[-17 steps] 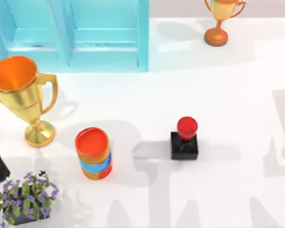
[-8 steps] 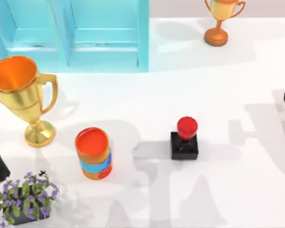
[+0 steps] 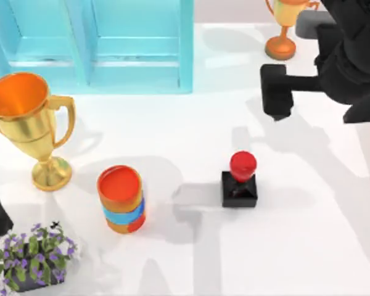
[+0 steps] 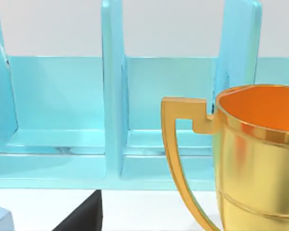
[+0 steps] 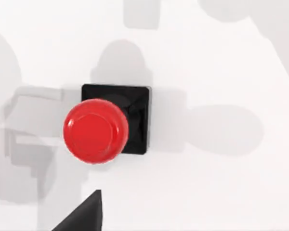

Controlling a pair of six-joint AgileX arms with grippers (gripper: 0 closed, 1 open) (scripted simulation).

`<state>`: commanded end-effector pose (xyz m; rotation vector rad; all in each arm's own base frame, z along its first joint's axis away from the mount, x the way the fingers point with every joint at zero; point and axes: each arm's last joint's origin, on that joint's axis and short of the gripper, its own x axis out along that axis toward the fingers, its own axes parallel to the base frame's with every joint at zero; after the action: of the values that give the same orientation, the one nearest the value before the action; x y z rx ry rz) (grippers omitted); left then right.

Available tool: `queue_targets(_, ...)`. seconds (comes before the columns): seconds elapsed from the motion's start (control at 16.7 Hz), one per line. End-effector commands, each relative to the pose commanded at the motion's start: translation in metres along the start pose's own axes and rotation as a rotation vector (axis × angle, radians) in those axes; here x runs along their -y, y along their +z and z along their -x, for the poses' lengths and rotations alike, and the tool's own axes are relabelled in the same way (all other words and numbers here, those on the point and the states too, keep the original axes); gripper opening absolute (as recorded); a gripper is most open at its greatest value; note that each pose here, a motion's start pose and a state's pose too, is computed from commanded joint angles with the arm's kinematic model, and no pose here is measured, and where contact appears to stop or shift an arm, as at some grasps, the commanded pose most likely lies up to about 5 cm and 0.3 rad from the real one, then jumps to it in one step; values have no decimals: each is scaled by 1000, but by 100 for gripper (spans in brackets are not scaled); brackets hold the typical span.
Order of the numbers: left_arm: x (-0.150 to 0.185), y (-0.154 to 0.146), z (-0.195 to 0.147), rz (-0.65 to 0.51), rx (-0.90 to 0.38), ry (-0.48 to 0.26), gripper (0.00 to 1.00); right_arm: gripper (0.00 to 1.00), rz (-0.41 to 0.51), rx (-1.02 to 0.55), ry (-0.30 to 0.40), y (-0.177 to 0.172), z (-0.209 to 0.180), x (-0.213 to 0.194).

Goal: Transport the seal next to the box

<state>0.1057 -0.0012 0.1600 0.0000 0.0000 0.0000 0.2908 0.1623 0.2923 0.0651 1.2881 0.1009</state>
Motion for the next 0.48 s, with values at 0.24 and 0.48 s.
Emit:
queue_targets(0.24,0,0,0,0,0,0,100,100,-15,-171,-61,24,-34,-48)
queue_targets(0.48,0,0,0,0,0,0,100,100,-30,-264,-103,32,-58,-76)
